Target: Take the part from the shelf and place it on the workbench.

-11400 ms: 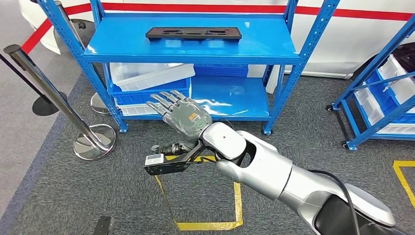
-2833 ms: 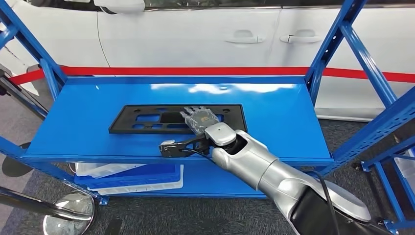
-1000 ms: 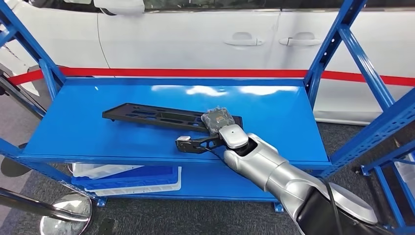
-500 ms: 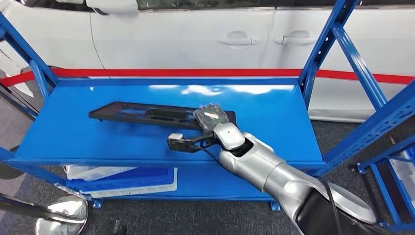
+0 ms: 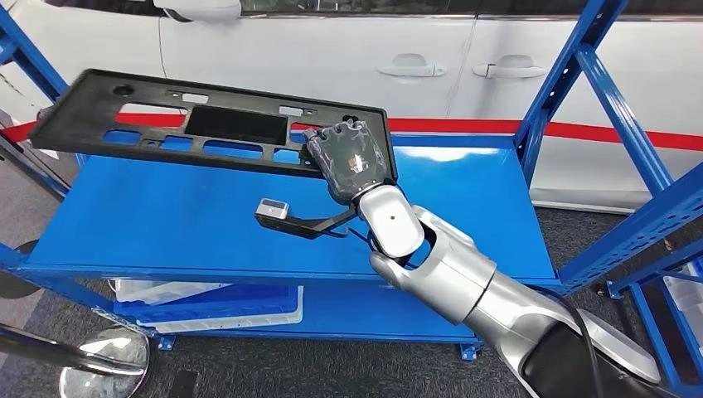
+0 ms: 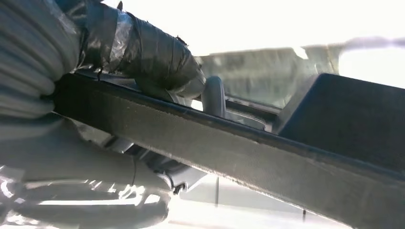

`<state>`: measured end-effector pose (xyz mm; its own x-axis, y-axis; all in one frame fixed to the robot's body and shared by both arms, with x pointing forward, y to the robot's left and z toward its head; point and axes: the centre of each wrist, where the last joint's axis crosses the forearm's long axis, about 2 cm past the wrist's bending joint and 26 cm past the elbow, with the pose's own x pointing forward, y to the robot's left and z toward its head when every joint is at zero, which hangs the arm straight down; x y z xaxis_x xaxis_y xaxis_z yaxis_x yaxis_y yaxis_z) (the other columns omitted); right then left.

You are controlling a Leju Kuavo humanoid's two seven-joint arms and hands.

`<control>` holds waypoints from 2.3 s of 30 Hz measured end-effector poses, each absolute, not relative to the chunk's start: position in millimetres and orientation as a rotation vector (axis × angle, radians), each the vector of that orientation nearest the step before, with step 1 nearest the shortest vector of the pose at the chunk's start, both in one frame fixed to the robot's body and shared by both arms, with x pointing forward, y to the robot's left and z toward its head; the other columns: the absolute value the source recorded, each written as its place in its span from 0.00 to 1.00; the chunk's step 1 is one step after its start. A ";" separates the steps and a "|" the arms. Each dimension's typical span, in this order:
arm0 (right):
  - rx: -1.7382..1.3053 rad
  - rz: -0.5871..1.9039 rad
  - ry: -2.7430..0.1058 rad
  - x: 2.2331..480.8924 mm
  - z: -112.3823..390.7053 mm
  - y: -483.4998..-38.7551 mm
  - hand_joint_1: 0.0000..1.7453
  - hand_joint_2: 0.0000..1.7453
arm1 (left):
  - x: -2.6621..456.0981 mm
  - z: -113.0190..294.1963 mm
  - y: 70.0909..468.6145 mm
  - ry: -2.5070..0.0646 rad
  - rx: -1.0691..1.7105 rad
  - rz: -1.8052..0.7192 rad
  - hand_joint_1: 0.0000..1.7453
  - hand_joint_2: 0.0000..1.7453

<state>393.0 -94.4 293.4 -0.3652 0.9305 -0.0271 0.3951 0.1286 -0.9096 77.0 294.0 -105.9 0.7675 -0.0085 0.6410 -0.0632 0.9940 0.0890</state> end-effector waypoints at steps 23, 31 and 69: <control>-1.116 0.876 -2.117 365.2 332.1 -106.1 1.00 1.00 | 78.7 -105.5 288.1 -0.660 0.120 0.061 0.00 1.00; -1.053 0.843 -2.109 367.8 333.3 -110.9 1.00 1.00 | 79.0 -105.5 288.1 -0.662 0.126 0.074 0.00 1.00; -0.944 0.814 -2.088 398.5 335.7 -98.9 1.00 1.00 | 79.7 -105.3 297.0 -0.665 0.165 0.152 0.00 1.00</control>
<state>398.5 -98.9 335.7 -0.4931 0.8045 0.3312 0.3683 0.5379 -0.7583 79.7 297.0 -105.3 0.7770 0.0869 0.6235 -0.1923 0.9759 0.1036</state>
